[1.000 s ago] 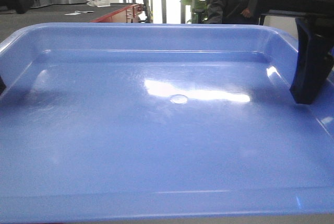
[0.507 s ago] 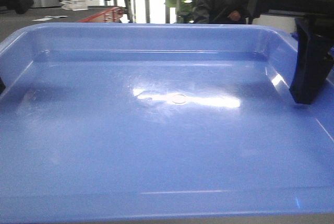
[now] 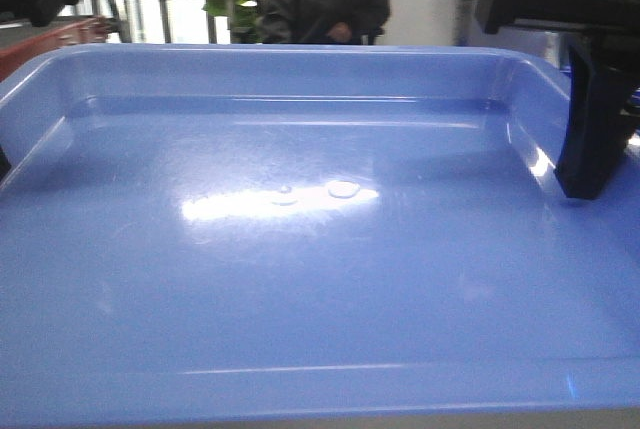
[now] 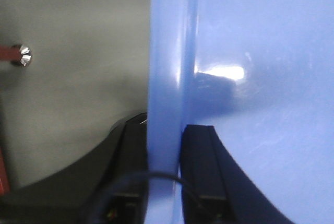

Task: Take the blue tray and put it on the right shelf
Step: 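Hold the tray with both grippers while driving to the shelf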

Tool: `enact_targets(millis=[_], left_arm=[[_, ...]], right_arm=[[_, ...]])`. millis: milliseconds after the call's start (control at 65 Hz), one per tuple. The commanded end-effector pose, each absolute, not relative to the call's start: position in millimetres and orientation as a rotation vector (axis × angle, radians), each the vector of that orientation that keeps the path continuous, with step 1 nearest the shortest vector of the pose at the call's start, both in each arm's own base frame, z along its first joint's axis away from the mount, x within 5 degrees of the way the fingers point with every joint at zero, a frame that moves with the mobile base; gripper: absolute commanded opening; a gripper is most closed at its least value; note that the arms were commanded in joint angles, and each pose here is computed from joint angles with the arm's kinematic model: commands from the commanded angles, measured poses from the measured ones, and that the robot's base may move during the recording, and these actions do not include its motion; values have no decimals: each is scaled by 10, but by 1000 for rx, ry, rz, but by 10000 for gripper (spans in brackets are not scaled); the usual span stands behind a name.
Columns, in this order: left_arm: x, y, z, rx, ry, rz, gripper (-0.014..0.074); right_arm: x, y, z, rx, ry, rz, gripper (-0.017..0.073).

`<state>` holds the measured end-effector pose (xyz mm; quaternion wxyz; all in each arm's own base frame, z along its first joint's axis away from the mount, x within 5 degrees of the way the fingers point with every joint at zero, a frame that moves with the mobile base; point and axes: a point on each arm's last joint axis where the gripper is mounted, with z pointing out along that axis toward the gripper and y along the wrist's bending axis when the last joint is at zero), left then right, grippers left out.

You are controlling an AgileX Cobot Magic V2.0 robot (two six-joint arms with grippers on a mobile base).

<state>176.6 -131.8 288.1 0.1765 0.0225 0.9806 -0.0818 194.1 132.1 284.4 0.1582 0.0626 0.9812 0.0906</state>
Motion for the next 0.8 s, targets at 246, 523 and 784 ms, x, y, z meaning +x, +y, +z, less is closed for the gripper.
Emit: enact_targets(millis=[246,523,784], left_arm=[[1761,-1346,3019,63,2712,-295,55],[1761,-1346,3019,63,2712,-295,55],[1761,-1346,3019,63,2712,-295,55]], right_arm=[[1959,1305,2981,175,2731,296,244],[1959,1305,2981,175,2731,296,244],[1959,1305,2981,175,2731,296,244]])
